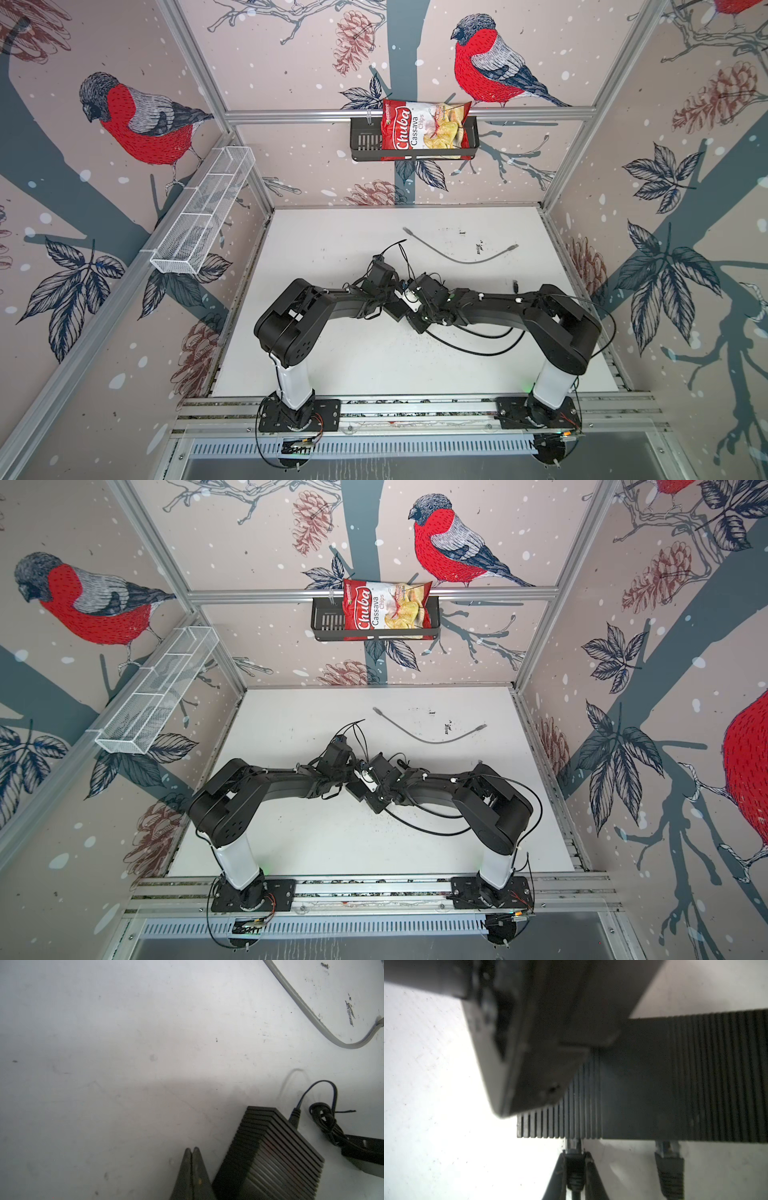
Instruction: Insert the plug into the switch port
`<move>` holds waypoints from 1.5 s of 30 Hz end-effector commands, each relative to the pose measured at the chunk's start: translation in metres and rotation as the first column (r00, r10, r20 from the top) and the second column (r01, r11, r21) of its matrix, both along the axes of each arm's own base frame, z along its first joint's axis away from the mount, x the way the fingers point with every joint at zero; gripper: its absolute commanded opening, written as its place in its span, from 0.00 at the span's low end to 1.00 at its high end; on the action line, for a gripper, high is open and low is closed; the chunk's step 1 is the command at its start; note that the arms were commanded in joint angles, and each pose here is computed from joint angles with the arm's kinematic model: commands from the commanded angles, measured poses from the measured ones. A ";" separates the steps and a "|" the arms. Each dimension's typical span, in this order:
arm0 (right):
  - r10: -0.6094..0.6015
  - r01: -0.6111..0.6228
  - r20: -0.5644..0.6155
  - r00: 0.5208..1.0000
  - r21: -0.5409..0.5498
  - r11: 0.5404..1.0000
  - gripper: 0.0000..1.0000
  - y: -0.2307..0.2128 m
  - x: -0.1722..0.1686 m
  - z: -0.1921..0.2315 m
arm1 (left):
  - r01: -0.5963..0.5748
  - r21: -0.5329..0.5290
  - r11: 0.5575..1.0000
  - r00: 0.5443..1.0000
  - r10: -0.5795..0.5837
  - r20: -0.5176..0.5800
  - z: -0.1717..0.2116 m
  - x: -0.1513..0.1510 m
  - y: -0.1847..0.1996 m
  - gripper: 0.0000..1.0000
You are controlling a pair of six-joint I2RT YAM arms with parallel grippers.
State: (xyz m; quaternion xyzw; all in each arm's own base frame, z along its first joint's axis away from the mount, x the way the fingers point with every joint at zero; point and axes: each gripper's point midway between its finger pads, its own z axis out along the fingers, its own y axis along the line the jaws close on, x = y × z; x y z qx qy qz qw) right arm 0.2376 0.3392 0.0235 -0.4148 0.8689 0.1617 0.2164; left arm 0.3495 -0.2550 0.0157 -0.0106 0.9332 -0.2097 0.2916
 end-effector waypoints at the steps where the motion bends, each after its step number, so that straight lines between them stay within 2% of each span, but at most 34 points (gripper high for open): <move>1: -0.065 0.013 0.217 0.974 0.234 0.972 0.13 0.044 0.049 0.054 | 0.251 -0.089 0.964 0.920 -0.266 -0.286 -0.027 -0.084 -0.028 0.00; 4: -0.039 -0.011 0.215 0.976 0.227 0.974 0.25 0.042 0.045 0.056 | 0.231 -0.069 0.970 0.932 -0.241 -0.272 -0.023 -0.076 -0.022 0.00; 8: -0.024 -0.024 0.206 0.978 0.228 0.973 0.32 0.038 0.044 0.058 | 0.190 -0.067 0.980 0.948 -0.200 -0.246 -0.014 -0.060 -0.009 0.04; 13: -0.011 -0.035 0.187 0.982 0.241 0.970 0.35 0.032 0.046 0.061 | 0.145 -0.039 0.989 0.968 -0.150 -0.200 0.000 -0.041 0.009 0.12; 17: -0.010 -0.030 0.170 0.985 0.231 0.973 0.37 0.026 0.050 0.057 | 0.114 0.011 0.993 0.978 -0.110 -0.177 0.006 -0.029 0.024 0.13; 24: -0.007 -0.026 0.144 0.990 0.231 0.973 0.38 0.022 0.052 0.049 | 0.108 0.046 0.993 0.984 -0.100 -0.145 0.014 -0.019 0.028 0.15; 29: -0.016 -0.020 0.135 0.991 0.262 0.965 0.38 0.021 0.055 0.055 | 0.104 0.054 0.993 0.987 -0.096 -0.128 0.018 -0.014 0.028 0.21; 31: -0.036 -0.007 0.145 0.989 0.289 0.957 0.39 0.018 0.062 0.066 | 0.100 0.052 0.994 0.989 -0.093 -0.117 0.021 -0.011 0.028 0.25; 34: -0.104 0.048 0.155 0.982 0.329 0.943 0.39 0.002 0.085 0.082 | 0.085 0.037 0.996 0.993 -0.082 -0.087 0.032 -0.005 0.031 0.38; 36: -0.152 0.087 0.168 0.974 0.343 0.935 0.39 -0.009 0.105 0.093 | 0.075 0.017 0.997 0.996 -0.074 -0.055 0.044 0.002 0.033 0.51; 40: -0.227 0.146 0.202 0.953 0.353 0.924 0.39 -0.026 0.143 0.106 | 0.060 0.004 0.998 0.998 -0.060 0.003 0.067 0.018 0.038 0.70; 45: -0.275 0.196 0.224 0.935 0.322 0.926 0.38 -0.042 0.191 0.097 | 0.068 -0.006 0.998 0.995 -0.067 0.069 0.091 0.031 0.038 0.82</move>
